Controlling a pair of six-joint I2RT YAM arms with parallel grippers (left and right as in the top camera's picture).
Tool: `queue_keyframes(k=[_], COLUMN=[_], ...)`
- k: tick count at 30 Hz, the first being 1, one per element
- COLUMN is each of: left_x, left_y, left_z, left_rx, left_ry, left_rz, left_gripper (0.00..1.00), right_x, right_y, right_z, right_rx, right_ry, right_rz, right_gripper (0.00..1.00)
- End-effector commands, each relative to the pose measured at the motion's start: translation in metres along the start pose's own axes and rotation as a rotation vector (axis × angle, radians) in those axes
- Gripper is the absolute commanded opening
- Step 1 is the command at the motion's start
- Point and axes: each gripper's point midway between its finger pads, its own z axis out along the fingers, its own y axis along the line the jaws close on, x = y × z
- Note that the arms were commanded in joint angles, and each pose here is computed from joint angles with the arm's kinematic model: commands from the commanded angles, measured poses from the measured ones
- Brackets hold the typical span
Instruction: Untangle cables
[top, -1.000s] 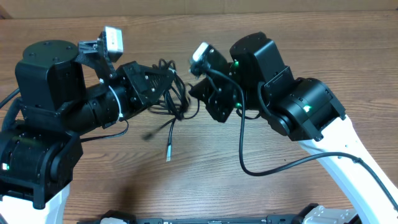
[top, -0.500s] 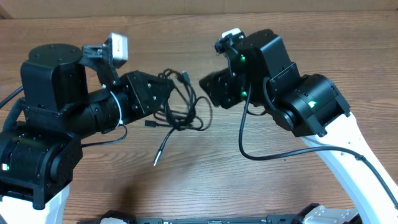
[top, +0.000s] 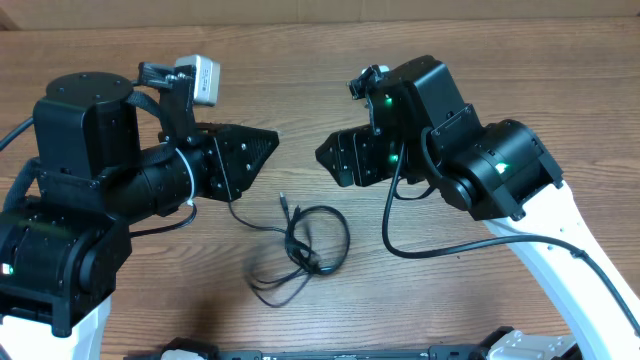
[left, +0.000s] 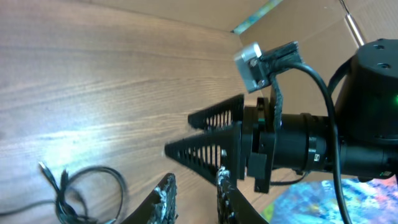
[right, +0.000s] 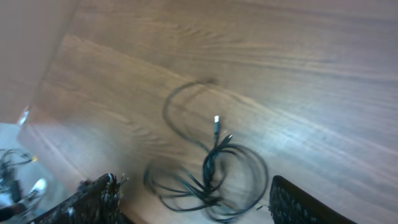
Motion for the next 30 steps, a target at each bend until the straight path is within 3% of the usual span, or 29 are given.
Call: queue_keyframes(k=[1,7,14,15,21,30], left_x=[-0.004,0.018,0.057,0.064,0.104,0.17], left_y=[-0.001,0.023,0.052,0.054,0.062,0.09], left_z=[-0.005,-0.003,0.002,0.002,0.014,0.067], left_rx=[-0.008,-0.119,-0.23,-0.234,-0.25,-0.275], left_ry=[-0.02,0.067,0.217,0.247,0.411,0.616], left_rz=[0.068,-0.005,-0.143,-0.159,-0.194,-0.168], left_gripper=[0.25,0.43,0.44,0.43,0.42,0.42], right_x=[0.005,0.015,0.013,0.011,-0.005,-0.005], right_y=[0.008,-0.01,-0.037,-0.042,-0.081,-0.088], right_z=[-0.005,-0.005,-0.009,-0.01,-0.025,-0.028], right_rx=[-0.048,0.049,0.203,0.233,0.474,0.503], right_ry=[0.019,0.047,0.025,0.013,-0.098,-0.117], right_rz=[0.031,-0.028,-0.021,-0.011,0.068,0.121], right_gripper=[0.75,0.76,0.77,0.85,1.0,1.0])
